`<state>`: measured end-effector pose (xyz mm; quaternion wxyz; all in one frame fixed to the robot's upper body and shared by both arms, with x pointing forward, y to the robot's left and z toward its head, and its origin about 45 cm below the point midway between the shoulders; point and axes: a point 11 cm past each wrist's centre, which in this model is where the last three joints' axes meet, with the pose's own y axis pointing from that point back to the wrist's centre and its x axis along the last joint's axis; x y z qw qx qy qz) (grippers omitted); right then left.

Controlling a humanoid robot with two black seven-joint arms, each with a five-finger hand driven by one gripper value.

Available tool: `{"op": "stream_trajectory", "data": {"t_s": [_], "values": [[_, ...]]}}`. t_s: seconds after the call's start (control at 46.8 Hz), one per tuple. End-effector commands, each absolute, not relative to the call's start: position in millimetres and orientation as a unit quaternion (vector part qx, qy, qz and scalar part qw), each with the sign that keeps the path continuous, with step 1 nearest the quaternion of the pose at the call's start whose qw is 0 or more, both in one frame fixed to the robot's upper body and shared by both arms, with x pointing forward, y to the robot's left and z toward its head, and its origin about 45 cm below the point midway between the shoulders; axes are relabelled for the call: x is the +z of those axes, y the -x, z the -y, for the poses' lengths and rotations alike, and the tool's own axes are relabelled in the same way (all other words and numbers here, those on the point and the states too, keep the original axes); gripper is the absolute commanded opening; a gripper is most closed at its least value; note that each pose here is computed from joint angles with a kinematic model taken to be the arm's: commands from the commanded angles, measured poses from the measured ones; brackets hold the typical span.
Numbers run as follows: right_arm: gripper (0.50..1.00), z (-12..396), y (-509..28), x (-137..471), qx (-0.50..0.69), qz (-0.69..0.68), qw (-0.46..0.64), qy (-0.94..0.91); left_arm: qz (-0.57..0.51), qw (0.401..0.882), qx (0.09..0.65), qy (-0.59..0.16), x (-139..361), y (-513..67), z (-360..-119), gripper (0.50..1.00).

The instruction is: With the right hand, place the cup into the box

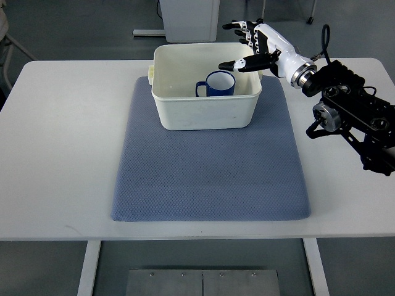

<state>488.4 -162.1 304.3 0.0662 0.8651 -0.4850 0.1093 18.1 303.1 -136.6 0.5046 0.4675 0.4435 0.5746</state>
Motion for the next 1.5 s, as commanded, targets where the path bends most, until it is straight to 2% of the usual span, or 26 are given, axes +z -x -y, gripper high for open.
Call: {"op": "stream_trajectory", "data": {"t_s": [0.0,0.321,0.641,1.026,1.475], "values": [[0.983,180,-489,310,0.098,0.497,0.063,-0.86,-0.444,0.504,0.575,-0.467,-137,-18,-303,1.0],[0.985,244,-485,283,-0.011,0.57,0.033,-0.821,-0.444,0.504,0.575,-0.467,-137,-18,-303,1.0],[0.987,282,-477,261,-0.083,0.611,-0.002,-0.787,-0.444,0.505,0.574,-0.467,-137,-18,-303,1.0],[0.998,272,-471,241,-0.155,0.626,-0.073,-0.761,-0.444,0.504,0.575,-0.468,-137,-17,-303,1.0],[1.0,278,-465,206,-0.217,0.652,-0.102,-0.719,-0.444,0.504,0.575,-0.467,-137,-18,-303,1.0]]}}
